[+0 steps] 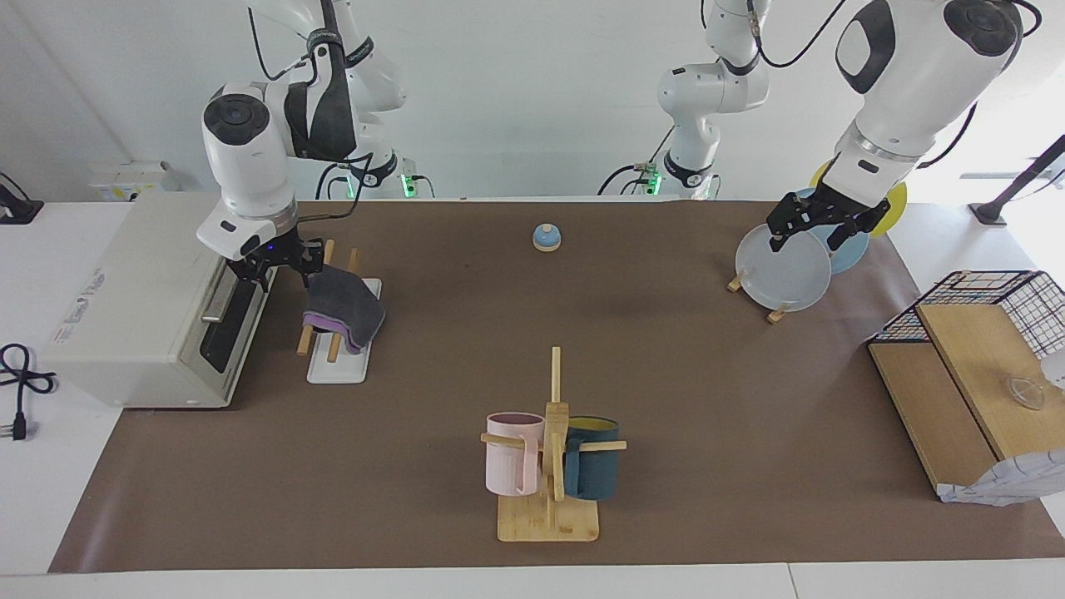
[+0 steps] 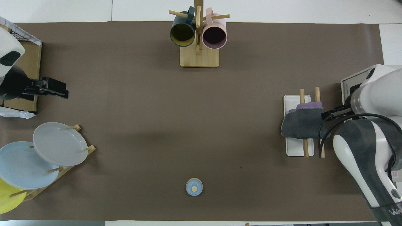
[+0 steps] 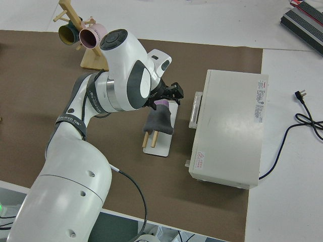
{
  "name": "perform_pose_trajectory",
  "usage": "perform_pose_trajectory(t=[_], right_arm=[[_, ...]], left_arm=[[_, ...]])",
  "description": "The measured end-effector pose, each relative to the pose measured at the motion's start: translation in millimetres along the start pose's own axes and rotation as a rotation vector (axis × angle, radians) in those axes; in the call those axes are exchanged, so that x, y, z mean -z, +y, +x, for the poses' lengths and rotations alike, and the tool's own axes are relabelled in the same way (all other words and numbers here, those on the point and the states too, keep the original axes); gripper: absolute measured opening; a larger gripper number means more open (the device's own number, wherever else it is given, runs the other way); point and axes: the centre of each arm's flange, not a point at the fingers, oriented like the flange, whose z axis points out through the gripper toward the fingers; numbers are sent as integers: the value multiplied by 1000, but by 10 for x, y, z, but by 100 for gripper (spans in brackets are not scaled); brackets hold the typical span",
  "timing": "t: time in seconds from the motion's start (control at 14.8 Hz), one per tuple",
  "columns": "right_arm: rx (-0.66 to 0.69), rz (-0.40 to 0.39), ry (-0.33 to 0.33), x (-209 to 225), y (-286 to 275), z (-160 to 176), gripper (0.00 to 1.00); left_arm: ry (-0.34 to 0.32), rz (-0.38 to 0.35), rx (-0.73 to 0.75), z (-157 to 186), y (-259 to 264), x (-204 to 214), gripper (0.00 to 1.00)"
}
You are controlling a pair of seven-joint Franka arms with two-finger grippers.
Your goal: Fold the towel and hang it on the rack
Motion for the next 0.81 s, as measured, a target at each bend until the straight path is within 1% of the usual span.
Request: perform_pose_trajectory(t=[0.2, 0.47, 0.61, 0.81], right_arm=[[-20, 0, 3, 372, 88, 3, 100], [-58, 53, -23, 894, 200, 0, 100], [-64, 88, -31, 974, 192, 34, 100], [-76, 122, -69, 953, 178, 20, 100]], left_arm=[[1, 0, 0, -1, 0, 2, 100], [1, 0, 0, -1, -3, 3, 100], [1, 3, 0, 0, -7, 3, 100], [2, 13, -1, 0, -17, 3, 100]])
